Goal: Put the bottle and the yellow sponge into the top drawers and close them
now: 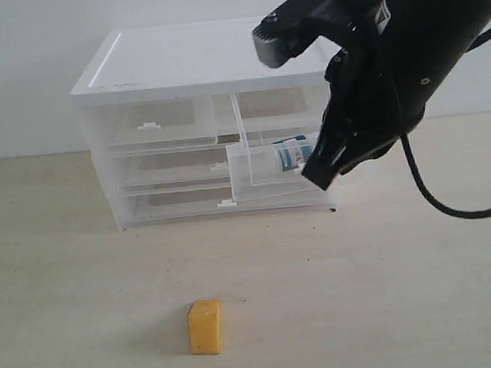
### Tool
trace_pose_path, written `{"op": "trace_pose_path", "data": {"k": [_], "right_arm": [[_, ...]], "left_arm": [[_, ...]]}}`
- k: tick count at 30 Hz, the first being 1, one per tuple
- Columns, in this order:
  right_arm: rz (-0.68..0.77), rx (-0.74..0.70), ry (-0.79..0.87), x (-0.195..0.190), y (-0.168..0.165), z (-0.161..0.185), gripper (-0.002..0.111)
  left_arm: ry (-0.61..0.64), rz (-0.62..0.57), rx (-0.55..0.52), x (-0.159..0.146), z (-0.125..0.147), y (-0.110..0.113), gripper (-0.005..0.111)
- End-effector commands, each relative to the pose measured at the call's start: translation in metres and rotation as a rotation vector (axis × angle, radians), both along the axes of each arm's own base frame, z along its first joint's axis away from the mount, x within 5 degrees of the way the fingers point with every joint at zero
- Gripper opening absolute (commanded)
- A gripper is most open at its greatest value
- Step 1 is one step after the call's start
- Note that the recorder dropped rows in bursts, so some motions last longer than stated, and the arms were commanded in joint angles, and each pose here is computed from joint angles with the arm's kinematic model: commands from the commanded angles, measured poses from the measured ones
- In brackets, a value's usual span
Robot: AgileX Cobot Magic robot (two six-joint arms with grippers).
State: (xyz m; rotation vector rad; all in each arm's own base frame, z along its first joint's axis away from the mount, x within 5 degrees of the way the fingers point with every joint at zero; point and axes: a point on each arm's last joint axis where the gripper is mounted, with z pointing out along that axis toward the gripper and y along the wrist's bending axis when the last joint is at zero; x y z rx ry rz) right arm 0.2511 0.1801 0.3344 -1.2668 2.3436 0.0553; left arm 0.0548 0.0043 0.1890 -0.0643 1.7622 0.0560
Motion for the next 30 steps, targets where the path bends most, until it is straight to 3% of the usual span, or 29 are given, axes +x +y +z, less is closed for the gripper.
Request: {"op": "trace_pose_path", "data": {"k": [1, 8, 11, 13, 15, 20, 30], "right_arm": [[0.379, -0.109, -0.073, -0.007, 0.002, 0.004, 0.0], [0.476, -0.177, -0.207, 0.004, -0.001, 0.008, 0.001], [0.442, -0.146, -0.246, 0.018, -0.009, 0.02, 0.014], [0.42, -0.095, -0.207, 0.027, -0.015, 0.024, 0.025], [0.458, -0.057, -0.149, 0.034, -0.021, 0.023, 0.029], [0.607, -0.03, -0.121, 0.047, -0.019, 0.011, 0.029], [0.601, 0.045, -0.107, 0.074, -0.001, -0.005, 0.029]], "left_arm": [[-0.003, 0.003, -0.001, 0.0, -0.001, 0.0, 0.004], [-0.003, 0.003, -0.001, 0.0, -0.001, 0.0, 0.004], [-0.003, 0.003, -0.001, 0.0, -0.001, 0.0, 0.004], [-0.003, 0.003, -0.001, 0.0, -0.001, 0.0, 0.004], [-0.003, 0.003, -0.001, 0.0, -0.001, 0.0, 0.004], [-0.003, 0.003, -0.001, 0.0, -0.001, 0.0, 0.004], [-0.003, 0.003, -0.001, 0.0, -0.001, 0.0, 0.004]]}}
